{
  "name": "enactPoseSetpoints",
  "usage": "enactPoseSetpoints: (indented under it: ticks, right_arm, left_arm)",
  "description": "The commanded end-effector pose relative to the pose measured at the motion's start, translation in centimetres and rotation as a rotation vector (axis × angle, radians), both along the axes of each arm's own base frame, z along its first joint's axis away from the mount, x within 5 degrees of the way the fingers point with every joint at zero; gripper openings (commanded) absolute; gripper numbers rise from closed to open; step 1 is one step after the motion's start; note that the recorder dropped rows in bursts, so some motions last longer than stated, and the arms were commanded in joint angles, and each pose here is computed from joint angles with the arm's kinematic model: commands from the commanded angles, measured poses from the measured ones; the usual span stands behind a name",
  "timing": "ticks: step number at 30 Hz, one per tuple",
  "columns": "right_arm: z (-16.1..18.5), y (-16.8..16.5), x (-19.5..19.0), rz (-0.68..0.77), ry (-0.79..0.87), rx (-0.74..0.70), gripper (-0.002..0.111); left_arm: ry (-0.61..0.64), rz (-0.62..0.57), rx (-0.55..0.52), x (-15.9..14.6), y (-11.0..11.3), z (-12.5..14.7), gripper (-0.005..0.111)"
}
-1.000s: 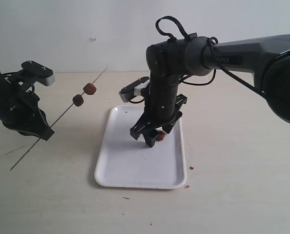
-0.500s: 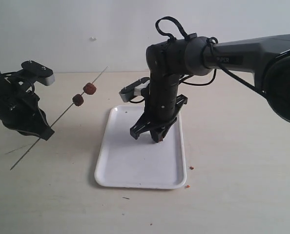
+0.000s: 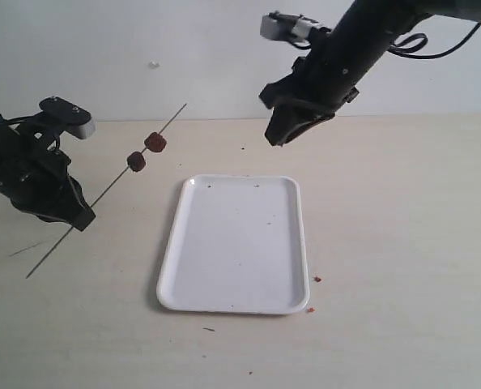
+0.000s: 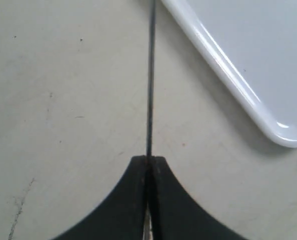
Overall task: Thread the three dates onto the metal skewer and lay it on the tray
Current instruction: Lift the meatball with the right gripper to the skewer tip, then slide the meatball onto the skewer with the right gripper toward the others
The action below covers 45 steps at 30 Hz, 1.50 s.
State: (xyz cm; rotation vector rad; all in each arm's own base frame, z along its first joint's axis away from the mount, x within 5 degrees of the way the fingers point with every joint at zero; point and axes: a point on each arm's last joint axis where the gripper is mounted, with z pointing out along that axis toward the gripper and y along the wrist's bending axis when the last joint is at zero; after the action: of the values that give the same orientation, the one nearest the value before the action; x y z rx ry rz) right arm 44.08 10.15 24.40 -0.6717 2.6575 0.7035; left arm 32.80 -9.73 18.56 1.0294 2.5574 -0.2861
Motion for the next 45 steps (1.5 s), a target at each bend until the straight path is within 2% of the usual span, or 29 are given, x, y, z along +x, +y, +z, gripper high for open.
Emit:
enactPoseSetpoints:
  ticks: [1,3,7,15,32,45]
  right_arm:
    - [1.0,-1.8,0.9,0.019,-0.042,0.313,0.027]
    - [0.6,-2.4,1.4,-0.008,-0.040,0.374,0.027]
    - [-1.1,-2.5,1.9,-0.020,-0.002,0.377,0.027]
    - [-1.1,-2.1,2.1,-0.034,0.003,0.440,0.027]
    - [-0.8,-1.9,2.2,-0.050,0.005,0.487,0.026]
    - [-0.7,-1.9,2.2,-0.053,0.006,0.493,0.025]
  left_arm:
    - [-0.048,-0.103,-0.001,-0.4,-1.7,0.6,0.000]
    - [-0.058,-0.159,0.007,-0.7,-2.7,0.6,0.000]
    - [-0.103,-0.241,0.021,-1.1,-4.2,0.6,0.000]
    - [-0.186,-0.286,0.045,-0.7,-4.5,0.8,0.000]
    - [-0.225,-0.257,0.029,-0.3,-4.6,1.0,0.000]
    - [-0.238,-0.294,0.010,-0.5,-5.2,1.1,0.000]
